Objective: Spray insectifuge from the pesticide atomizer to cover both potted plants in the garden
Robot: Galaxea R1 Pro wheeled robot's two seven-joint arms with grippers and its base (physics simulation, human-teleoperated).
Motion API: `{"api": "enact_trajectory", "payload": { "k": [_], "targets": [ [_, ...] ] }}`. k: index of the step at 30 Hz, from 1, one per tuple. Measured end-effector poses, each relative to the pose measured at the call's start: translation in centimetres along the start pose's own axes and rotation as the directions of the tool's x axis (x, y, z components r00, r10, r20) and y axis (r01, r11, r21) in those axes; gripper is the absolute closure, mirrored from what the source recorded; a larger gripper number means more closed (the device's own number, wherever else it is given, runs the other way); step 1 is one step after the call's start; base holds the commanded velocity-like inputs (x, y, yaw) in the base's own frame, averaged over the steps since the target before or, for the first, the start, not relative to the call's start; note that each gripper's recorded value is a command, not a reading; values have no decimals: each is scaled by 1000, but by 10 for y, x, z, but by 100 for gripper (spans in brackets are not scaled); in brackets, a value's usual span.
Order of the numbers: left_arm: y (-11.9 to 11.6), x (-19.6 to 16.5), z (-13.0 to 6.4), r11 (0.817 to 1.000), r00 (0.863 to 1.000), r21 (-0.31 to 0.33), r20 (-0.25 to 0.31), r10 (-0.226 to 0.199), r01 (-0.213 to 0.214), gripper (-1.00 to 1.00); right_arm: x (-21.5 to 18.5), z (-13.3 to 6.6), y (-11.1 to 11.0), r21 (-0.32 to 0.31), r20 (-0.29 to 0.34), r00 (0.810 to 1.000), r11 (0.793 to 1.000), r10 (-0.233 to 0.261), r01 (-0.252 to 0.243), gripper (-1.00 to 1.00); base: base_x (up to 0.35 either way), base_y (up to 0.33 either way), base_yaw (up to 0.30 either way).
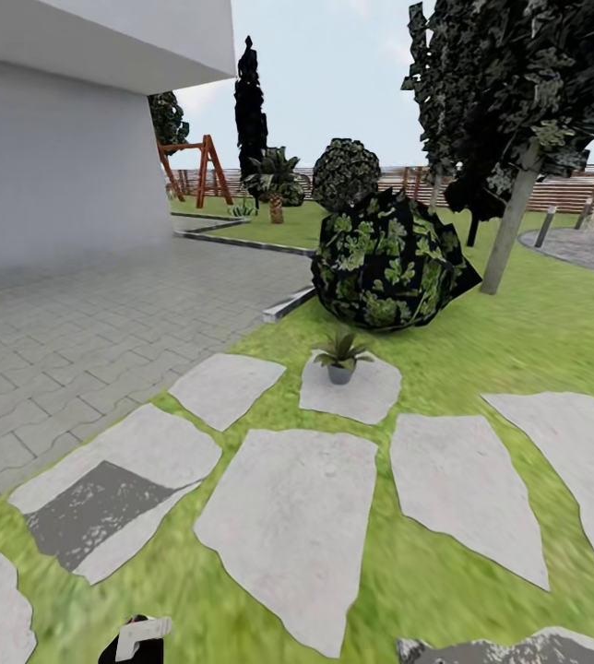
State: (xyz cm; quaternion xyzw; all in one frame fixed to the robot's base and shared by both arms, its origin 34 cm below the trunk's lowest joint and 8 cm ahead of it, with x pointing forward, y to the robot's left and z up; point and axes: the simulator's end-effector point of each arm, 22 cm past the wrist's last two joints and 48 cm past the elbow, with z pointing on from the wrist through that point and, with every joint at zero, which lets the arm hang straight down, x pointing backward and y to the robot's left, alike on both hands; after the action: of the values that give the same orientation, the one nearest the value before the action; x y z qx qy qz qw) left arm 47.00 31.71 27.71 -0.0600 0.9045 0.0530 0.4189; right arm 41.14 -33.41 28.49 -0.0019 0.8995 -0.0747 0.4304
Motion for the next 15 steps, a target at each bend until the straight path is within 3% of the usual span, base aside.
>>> {"api": "enact_trajectory", "payload": {
  "k": [8,15],
  "targets": [
    [0,0,0,1000,1000,1,-1,0,0,100,0,0,0,0,0,1000,1000,0,0,-100,279,236,-26],
    [0,-1,0,1000,1000,2,2,0,0,100,-1,0,0,0,3,1000,1000,0,0,-100,279,238,-217]
  ]
}}
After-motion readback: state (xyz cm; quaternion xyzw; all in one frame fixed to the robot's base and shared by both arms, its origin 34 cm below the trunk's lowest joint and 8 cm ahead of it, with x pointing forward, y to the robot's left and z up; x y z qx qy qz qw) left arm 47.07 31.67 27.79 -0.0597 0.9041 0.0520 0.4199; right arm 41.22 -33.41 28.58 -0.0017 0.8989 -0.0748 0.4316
